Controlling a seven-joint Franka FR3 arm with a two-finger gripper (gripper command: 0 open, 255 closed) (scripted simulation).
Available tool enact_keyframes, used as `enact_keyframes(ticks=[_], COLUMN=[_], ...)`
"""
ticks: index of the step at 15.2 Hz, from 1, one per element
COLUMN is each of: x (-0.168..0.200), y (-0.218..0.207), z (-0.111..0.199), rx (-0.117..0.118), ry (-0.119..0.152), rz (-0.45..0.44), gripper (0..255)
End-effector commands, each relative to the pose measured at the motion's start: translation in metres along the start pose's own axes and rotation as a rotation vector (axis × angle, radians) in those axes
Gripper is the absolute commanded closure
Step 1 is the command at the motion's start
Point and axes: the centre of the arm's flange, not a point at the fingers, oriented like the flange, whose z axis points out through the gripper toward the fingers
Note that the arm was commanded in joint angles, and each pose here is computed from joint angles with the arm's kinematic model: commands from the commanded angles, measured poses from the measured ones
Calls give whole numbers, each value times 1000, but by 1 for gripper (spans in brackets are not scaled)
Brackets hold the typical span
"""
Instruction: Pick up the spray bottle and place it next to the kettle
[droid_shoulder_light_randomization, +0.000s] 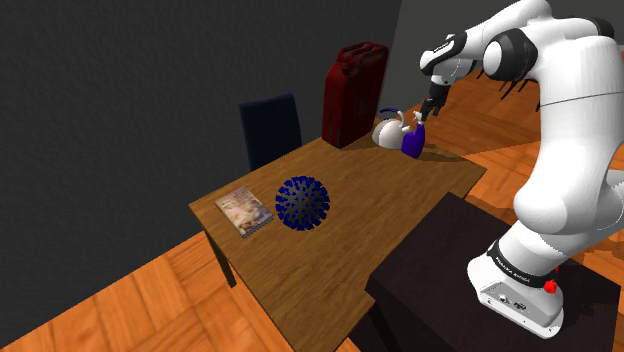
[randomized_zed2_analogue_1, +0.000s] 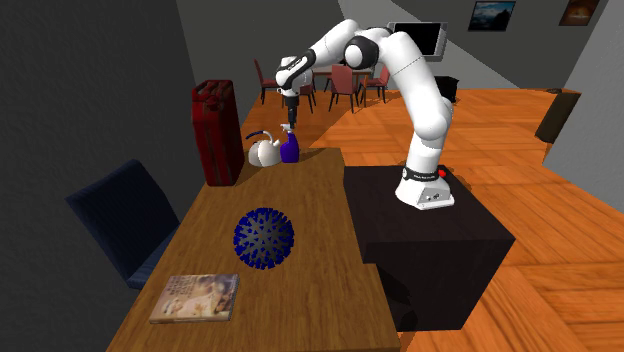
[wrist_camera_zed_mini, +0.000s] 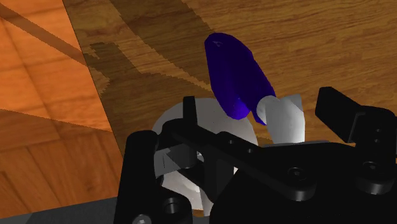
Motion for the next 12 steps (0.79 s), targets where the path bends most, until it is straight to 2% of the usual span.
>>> enact_keyframes(ticks=[1,4,12], x=[0,0,0], y=[0,0,0], z=[-13,-50,-50], rx=[0,0,0], ry=[0,0,0], rz=[0,0,0], gripper=[0,0,0])
